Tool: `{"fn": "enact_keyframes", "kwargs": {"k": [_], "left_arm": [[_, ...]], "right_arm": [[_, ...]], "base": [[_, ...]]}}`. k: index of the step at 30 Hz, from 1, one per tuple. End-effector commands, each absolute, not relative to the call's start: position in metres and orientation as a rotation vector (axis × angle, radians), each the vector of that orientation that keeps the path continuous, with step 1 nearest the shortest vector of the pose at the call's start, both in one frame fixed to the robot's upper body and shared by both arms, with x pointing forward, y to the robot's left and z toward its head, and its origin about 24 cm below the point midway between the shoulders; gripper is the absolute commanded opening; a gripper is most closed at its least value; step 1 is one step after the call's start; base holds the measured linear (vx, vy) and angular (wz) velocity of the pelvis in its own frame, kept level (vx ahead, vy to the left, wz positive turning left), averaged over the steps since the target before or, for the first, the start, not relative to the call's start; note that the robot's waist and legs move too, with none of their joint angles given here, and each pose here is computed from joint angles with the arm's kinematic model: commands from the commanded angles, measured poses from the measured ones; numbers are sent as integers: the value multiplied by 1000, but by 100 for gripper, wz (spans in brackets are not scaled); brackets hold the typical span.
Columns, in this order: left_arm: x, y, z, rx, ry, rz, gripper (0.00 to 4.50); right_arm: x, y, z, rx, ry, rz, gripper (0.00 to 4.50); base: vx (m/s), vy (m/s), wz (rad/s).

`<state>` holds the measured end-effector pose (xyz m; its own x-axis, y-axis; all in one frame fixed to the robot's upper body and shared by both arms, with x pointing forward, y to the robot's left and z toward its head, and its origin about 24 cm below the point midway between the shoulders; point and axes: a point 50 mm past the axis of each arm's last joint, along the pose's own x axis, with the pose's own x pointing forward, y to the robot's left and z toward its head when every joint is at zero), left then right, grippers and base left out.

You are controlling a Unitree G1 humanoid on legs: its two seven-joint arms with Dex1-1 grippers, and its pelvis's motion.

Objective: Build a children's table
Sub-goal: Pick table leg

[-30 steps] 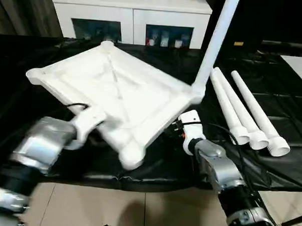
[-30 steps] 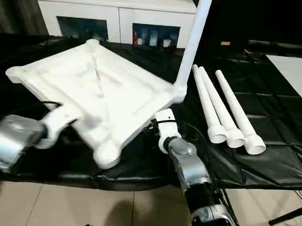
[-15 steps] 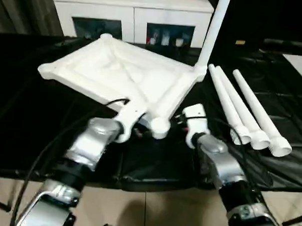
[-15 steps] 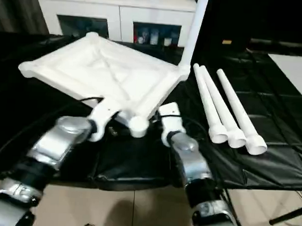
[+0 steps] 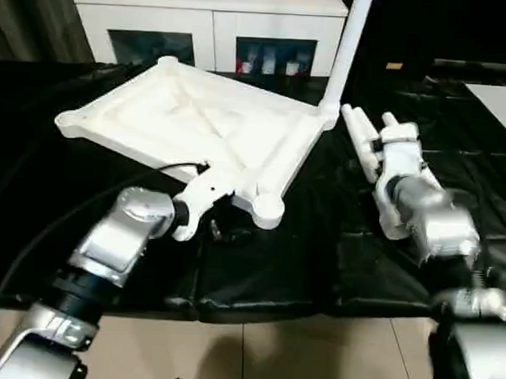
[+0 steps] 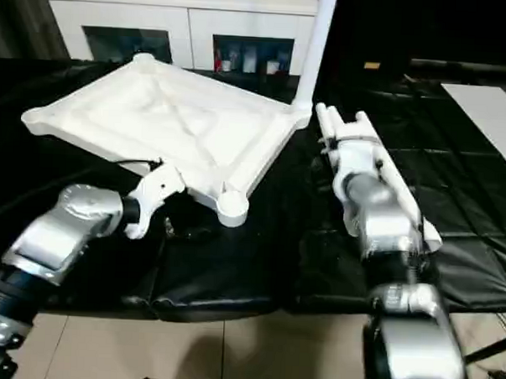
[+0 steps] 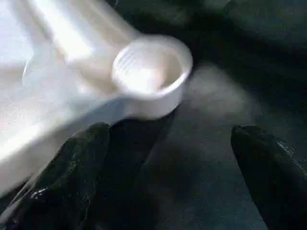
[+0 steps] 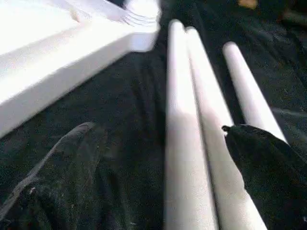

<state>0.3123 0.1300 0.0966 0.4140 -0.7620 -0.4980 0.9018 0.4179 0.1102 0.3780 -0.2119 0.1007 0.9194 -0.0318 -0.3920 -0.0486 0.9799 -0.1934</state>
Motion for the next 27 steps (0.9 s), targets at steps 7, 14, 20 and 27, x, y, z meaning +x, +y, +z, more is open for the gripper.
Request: {"fn": "enact_keyframes", "kwargs": {"k": [7, 14, 20, 27], "left_arm": [[302, 118, 124, 358, 304, -1212, 450], [301, 114, 129, 375, 294, -1232, 450], [299, 113, 130, 376, 294, -1246, 450], [297, 110, 130, 377, 297, -1265, 450]], "right_arm": [[381, -234, 89, -94, 623, -15, 442], [378, -226, 77, -89, 757, 113, 442], [376, -225, 73, -94, 793, 120, 442], [371, -228, 64, -90, 840, 132, 409]], "base": [[0, 0, 0], [0, 0, 0], [0, 0, 0], [0, 0, 0]]}}
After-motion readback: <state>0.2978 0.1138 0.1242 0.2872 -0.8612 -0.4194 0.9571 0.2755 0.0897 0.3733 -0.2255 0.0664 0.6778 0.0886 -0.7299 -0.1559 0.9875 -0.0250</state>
